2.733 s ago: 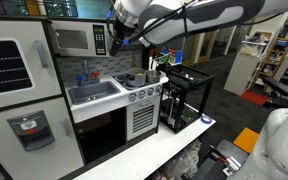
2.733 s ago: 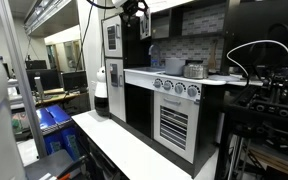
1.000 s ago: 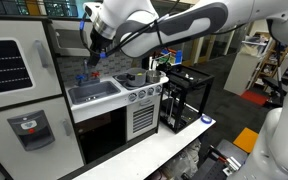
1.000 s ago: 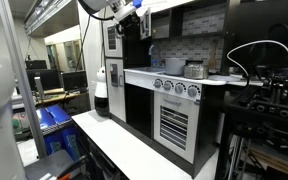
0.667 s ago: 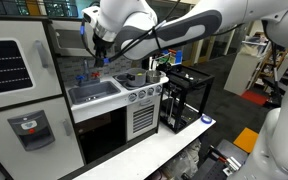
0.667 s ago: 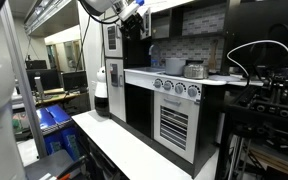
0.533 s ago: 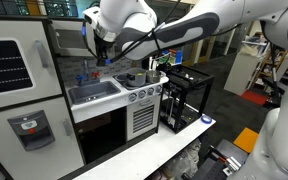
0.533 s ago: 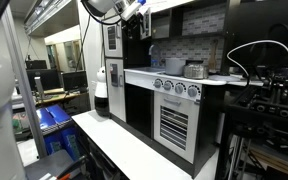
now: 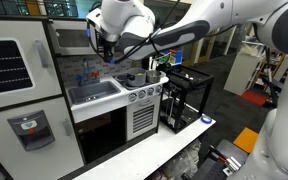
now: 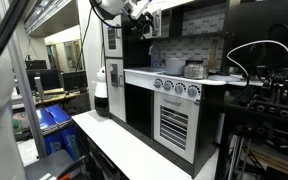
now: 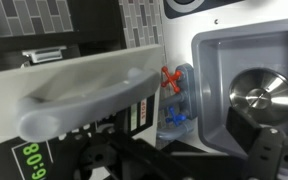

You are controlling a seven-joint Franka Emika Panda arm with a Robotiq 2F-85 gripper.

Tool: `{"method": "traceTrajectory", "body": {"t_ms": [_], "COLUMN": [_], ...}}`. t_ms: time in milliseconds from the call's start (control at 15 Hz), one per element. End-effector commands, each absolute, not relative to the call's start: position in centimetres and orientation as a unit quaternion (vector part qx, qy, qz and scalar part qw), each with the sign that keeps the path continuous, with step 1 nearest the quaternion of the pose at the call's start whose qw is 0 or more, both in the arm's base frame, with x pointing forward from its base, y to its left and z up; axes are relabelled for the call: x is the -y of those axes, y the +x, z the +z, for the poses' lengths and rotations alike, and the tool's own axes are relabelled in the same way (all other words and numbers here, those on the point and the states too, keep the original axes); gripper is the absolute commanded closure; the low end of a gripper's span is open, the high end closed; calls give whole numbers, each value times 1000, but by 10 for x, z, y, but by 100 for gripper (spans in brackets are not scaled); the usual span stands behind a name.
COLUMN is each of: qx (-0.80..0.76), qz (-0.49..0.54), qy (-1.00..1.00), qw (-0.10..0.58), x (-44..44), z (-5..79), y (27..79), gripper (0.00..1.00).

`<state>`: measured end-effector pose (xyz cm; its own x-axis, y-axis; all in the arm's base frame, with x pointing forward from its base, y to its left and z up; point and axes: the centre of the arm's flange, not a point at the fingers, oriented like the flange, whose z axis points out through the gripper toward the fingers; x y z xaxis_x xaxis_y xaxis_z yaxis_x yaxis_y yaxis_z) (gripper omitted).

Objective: Close the microwave door

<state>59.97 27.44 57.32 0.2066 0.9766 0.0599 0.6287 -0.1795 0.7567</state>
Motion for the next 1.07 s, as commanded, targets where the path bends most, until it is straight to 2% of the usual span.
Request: {"method": "traceTrajectory", "body": {"t_ms": [0,533,1000], "qx": [-575,-588,-589], "qz": [270,262,258], "qy": [694,664,671], "qw": [338,381,369], "x": [-296,-366,-370], "z": [577,588,588], "y": [606,576,558], "gripper": [0,0,0]}}
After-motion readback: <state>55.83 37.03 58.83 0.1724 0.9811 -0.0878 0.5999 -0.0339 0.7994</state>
